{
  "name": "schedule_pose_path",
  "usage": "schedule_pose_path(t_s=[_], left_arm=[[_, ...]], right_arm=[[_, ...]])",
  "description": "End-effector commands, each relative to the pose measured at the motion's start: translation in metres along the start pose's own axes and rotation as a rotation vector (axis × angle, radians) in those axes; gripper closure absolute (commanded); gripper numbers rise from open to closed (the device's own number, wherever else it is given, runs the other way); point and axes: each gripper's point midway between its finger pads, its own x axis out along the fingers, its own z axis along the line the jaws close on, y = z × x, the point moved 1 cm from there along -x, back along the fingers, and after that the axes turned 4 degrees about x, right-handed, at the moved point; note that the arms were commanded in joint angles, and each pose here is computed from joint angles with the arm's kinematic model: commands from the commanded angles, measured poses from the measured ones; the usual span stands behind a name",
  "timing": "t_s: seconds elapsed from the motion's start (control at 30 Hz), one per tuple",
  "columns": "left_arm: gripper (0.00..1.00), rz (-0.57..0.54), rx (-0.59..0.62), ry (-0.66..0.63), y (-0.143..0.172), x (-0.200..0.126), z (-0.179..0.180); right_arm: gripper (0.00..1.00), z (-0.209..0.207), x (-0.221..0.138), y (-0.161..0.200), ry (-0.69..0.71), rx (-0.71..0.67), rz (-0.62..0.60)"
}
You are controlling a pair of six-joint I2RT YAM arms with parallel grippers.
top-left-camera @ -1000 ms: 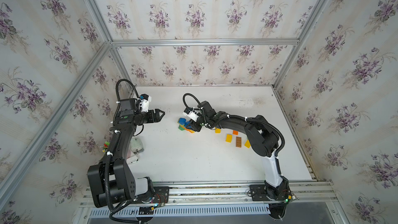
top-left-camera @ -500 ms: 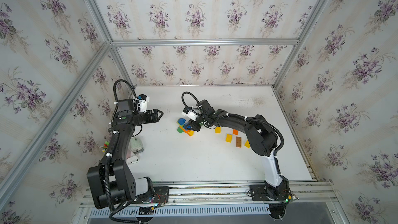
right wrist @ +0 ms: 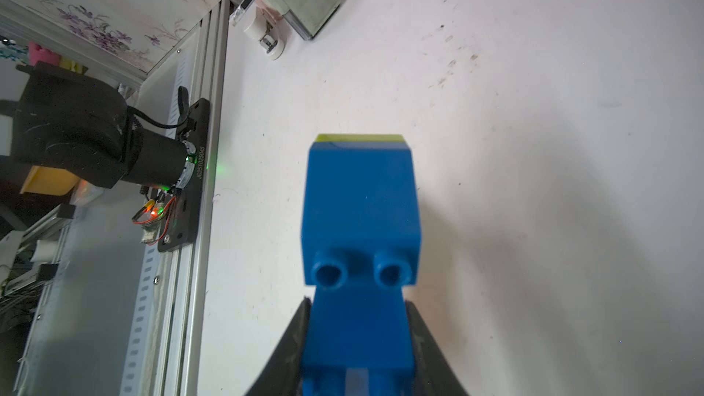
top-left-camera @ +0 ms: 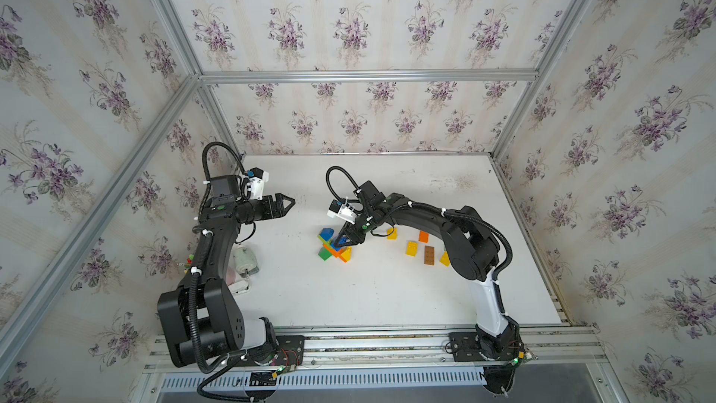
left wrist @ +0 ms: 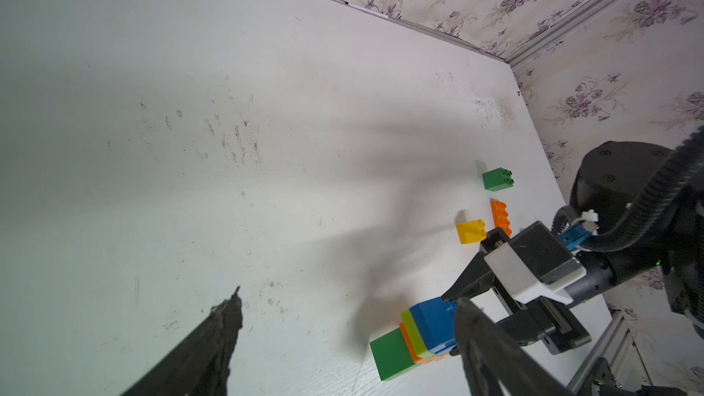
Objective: Assemble a fork with lego
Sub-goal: Adjust the lego brick at the center of the board.
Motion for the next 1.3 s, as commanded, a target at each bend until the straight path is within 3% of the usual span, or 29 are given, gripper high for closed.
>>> schedule_pose_path(t_s=[0.0,0.33,0.63,1.07,1.27], left_arm=[[0.11,0.008,-0.027,0.059,0.002,0.000,-0.009],[0.11,0.066,-0.047,0.158,0.013,0.008,-0.017],[0.07,0.111,-0.085,0.219,0.020,0.016,-0.018],[0.00,0.108,-0.098,0.221,0.027,0.020,-0.017],[0.00,0.091,-0.018,0.164,0.025,0.021,-0.030]], right_arm=[[0.65,0.012,0.003,0.007,-0.095,0.006,0.022],[0.60,0.005,0.020,0.014,-0.164,0.063,0.075],[0.43,-0.015,0.033,0.014,-0.137,0.102,0.110],[0.28,-0.058,0.015,0.005,0.097,0.139,0.083],[0.24,-0.062,-0.009,-0.005,0.247,0.120,0.001]])
